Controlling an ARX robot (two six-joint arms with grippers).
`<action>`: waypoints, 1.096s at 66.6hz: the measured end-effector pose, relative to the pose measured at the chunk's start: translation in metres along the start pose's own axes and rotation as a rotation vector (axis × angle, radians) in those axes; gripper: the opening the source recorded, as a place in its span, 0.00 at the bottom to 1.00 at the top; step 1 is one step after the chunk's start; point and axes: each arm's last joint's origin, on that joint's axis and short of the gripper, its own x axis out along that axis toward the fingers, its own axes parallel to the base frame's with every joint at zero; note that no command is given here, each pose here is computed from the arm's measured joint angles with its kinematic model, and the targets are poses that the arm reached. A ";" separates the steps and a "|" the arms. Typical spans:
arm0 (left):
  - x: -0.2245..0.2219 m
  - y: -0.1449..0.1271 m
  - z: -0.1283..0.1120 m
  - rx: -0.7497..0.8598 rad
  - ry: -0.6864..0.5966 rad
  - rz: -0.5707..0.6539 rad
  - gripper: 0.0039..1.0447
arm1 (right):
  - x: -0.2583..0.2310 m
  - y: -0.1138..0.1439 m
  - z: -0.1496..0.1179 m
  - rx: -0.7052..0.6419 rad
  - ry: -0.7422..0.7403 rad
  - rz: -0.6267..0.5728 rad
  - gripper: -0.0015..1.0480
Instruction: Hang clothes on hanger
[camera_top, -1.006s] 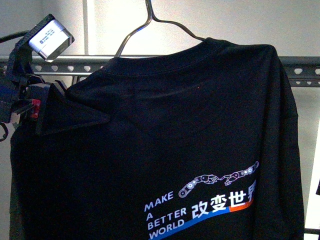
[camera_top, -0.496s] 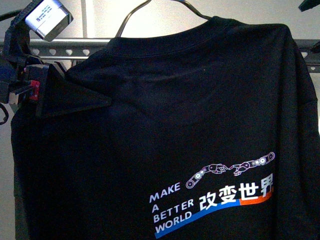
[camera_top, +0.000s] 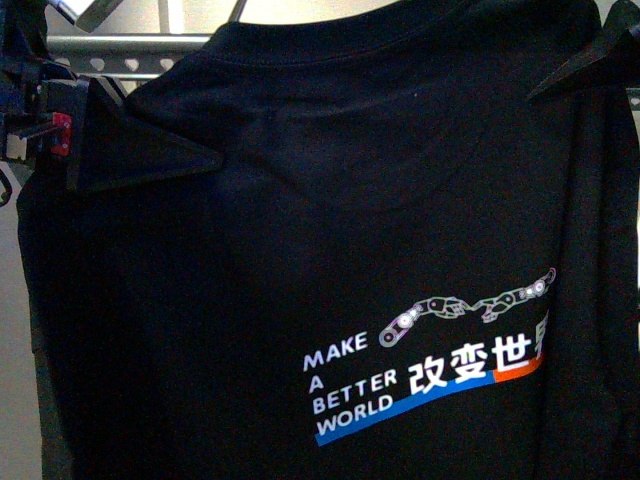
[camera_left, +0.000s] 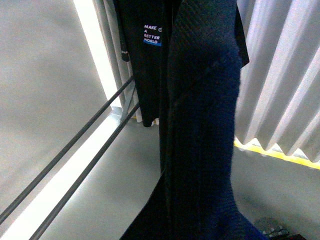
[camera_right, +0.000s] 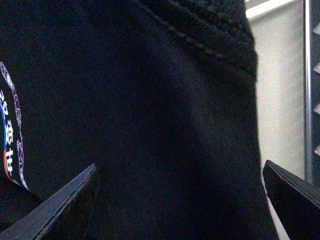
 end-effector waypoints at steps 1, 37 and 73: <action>0.000 0.000 0.000 0.000 0.000 0.000 0.06 | 0.001 0.000 0.000 0.002 -0.001 0.001 0.93; 0.000 0.000 0.000 0.000 0.002 0.002 0.06 | 0.035 0.007 -0.001 0.038 -0.061 -0.017 0.58; -0.001 -0.001 0.003 0.021 -0.016 -0.012 0.40 | 0.012 0.020 -0.040 -0.008 -0.046 -0.042 0.25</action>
